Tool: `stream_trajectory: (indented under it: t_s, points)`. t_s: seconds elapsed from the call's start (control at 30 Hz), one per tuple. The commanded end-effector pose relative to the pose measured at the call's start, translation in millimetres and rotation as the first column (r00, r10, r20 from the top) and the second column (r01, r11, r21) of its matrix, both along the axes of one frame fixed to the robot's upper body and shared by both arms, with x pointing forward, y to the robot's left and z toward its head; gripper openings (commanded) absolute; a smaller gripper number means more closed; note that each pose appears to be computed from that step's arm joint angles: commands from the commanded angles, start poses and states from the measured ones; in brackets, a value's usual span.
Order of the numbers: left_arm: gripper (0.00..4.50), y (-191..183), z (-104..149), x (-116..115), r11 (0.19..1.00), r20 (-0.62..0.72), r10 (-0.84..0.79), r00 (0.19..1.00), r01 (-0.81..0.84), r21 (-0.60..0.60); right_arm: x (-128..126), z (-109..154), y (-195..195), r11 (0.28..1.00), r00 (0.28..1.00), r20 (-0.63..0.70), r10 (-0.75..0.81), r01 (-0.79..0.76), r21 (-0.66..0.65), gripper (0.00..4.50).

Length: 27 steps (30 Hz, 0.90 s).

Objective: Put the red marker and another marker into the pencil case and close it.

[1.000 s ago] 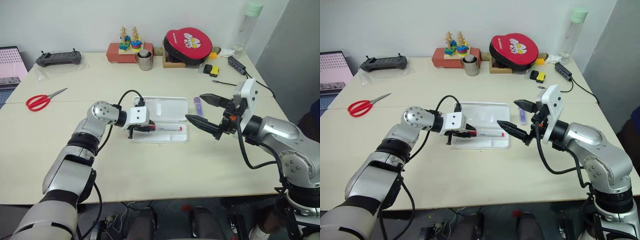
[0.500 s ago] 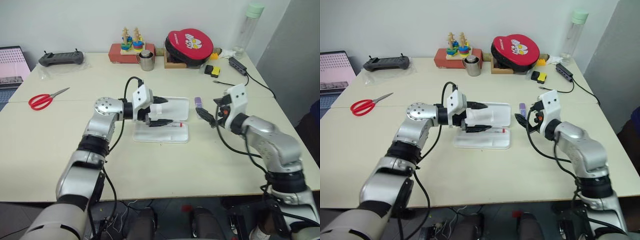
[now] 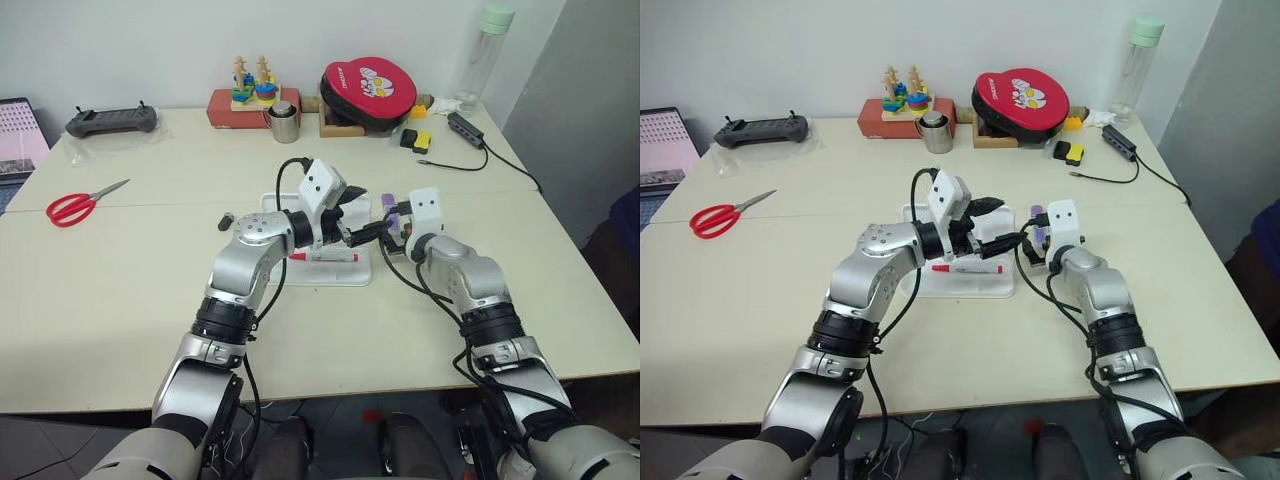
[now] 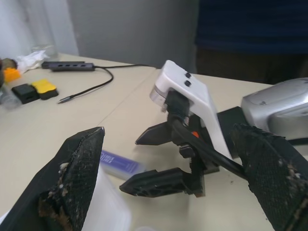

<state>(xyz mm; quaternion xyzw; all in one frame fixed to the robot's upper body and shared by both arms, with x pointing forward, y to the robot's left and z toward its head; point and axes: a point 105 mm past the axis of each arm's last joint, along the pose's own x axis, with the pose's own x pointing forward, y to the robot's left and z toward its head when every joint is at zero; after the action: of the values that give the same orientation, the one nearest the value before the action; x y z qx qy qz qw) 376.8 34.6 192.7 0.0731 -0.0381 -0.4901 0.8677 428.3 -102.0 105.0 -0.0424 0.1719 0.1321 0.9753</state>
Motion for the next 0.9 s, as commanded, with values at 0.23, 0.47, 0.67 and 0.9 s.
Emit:
stream_trajectory:
  t_s: [0.23, 0.47, 0.67, 0.9]
  points:
    - [4.5, -7.3, 19.9, 2.7, 0.999, 0.072, 0.039, 0.997, -0.037, -0.021, 13.1, 3.0, -3.5, 0.998, 0.998, 0.041, -0.057, 0.058, -0.033, 2.43]
    - [4.5, -3.9, 24.6, 0.4, 0.999, 0.082, 0.028, 0.996, -0.027, -0.018, 14.5, 13.7, -11.2, 0.997, 0.994, 0.084, -0.077, 0.076, 0.009, 1.08]
    - [4.5, 34.4, 41.7, -12.8, 0.998, 0.1, 0.037, 0.994, -0.032, -0.05, 5.5, 93.0, -1.7, 0.994, 0.917, 0.386, 0.095, -0.11, 0.018, 1.08]
    - [4.5, 116.0, 29.1, -55.1, 0.997, 0.107, 0.082, 0.991, -0.081, -0.02, -61.5, 151.8, 69.2, 0.752, 0.635, 0.474, 0.61, -0.653, -0.093, 1.08]
